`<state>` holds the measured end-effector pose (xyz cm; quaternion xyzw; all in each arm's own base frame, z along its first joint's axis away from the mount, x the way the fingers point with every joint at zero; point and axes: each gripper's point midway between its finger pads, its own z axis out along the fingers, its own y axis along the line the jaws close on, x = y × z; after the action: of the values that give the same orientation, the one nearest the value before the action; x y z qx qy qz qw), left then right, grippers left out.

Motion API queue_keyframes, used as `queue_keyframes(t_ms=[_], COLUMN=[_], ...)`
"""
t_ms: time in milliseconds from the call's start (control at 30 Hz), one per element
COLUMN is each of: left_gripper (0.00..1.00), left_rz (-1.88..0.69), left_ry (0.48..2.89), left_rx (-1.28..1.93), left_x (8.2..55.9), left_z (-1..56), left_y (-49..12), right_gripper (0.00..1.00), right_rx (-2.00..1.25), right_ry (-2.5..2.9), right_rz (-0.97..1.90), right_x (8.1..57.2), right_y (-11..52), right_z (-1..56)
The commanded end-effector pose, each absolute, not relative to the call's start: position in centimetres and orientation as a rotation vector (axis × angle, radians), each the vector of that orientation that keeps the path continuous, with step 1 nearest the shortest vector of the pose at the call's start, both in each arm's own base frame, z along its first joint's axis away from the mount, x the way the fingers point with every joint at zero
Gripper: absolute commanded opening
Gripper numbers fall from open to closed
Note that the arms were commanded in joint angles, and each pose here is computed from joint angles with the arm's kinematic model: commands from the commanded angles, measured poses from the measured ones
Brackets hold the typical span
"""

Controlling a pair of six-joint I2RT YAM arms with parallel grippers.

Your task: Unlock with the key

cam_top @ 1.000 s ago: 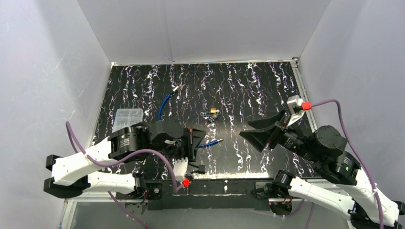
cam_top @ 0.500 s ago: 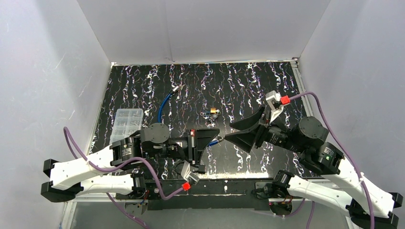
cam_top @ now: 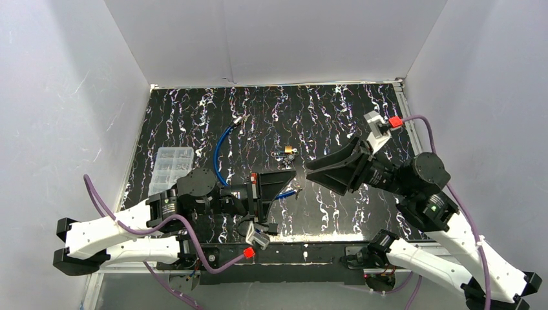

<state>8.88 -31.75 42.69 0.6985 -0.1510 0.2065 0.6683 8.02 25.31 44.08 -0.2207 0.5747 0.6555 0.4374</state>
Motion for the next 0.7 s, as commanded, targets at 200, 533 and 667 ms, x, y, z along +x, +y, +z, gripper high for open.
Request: queue_keyframes(t_ms=[200, 533, 667], left_gripper=[0.00, 0.00, 0.00], left_rz=[0.805, 0.833, 0.833], left_ry=[-0.665, -0.652, -0.664], left_rx=[1.456, 1.435, 1.426], left_x=[7.5, 7.7, 7.5], left_z=[45.2, 45.6, 45.6], left_y=[-31.5, -31.5, -31.5], right_gripper=[0.41, 0.44, 0.52], right_rx=[-0.638, -0.619, -0.516], right_ry=[1.436, 1.465, 1.490], right_rz=[1.829, 1.840, 1.747], right_x=[7.1, 7.2, 8.9], right_y=[27.0, 26.8, 25.4], right_z=[44.2, 43.8, 43.8])
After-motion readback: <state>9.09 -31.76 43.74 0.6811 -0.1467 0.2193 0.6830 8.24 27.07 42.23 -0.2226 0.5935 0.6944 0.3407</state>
